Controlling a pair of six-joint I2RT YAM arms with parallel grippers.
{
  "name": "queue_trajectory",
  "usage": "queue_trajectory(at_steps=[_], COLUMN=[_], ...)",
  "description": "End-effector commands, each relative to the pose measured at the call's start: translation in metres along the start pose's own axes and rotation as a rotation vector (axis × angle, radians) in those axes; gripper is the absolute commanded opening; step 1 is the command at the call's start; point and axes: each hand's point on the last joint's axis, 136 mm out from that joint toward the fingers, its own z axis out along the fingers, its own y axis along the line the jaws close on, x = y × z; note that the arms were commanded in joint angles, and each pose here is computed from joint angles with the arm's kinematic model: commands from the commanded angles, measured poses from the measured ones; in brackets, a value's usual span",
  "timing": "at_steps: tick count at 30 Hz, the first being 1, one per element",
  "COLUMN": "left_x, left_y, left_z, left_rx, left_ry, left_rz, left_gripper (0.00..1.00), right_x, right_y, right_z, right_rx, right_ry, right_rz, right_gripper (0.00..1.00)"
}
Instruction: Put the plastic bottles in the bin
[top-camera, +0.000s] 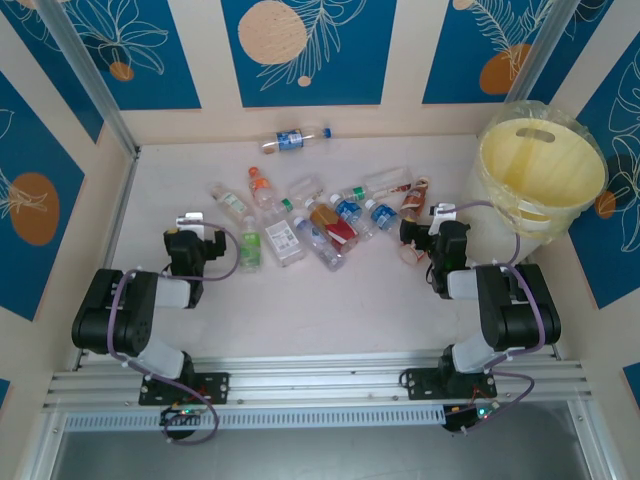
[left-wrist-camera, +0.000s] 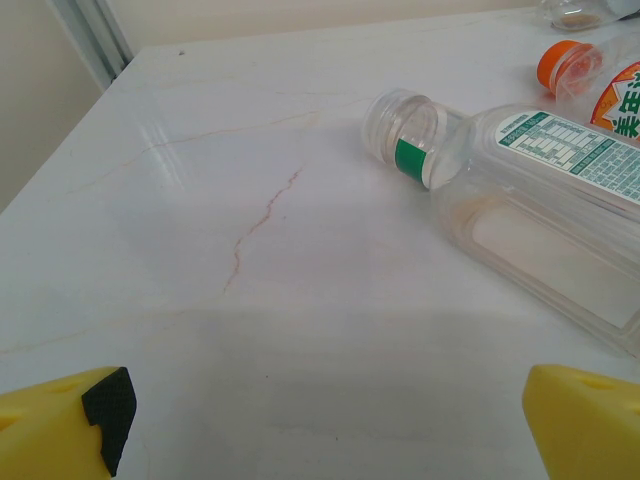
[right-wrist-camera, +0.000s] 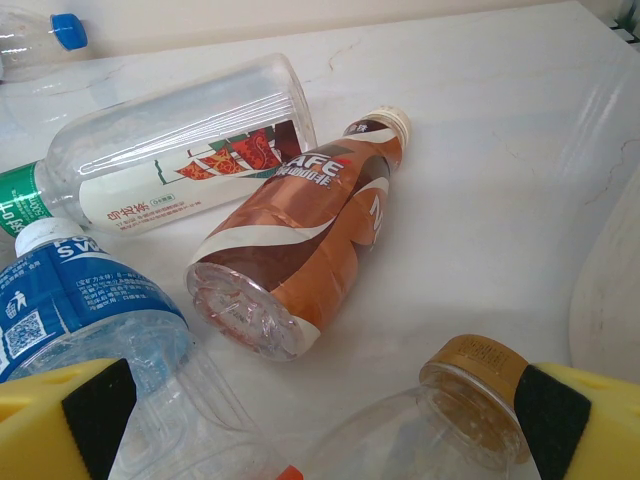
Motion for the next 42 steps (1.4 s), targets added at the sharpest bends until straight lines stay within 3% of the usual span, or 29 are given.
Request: queue_trajectory(at_steps=[1,24,28,33,38,42], left_x=[-0.008,-0.011,-0.02,-0.04,-0.045,-0.045], left_y=[-0.001,0.0,-0.006,0.0,0.018,0.03], left_z=[-0.002,-0.005,-0.014,-0.027,-0.045,-0.064], left_rx=[0.0,-0.002,0.033,0.021,-0.049,-0.102], left_ry=[-0.031,-0.029,-0.073,-0.033,-0.052,0.029], left_rz=[-0.01,-0.015,0.007,-0.003,-0.118,-0.313], left_gripper=[1.0,1.0,1.0,1.0,1.0,1.0], right_x=[-0.005,-0.008,-0.026,-0.055,-0.055,-0.048], right_y=[0.0,-0.001,0.006,0.016,0.023,0.03], right_z=[-0.001,-0.003,-0.017,-0.04,-0.049,-0.057], right_rx=[0.001,0.006,-0.025,-0.069,-0.096,-0.095], right_ry=[-0.021,-0.03,-0.023,-0.027,0.027,0.128], right_rz=[0.007,0.014,-0.004,0.005,0.038,0.225], right_gripper=[1.0,0.99,1.0,0.99,1.0,1.0])
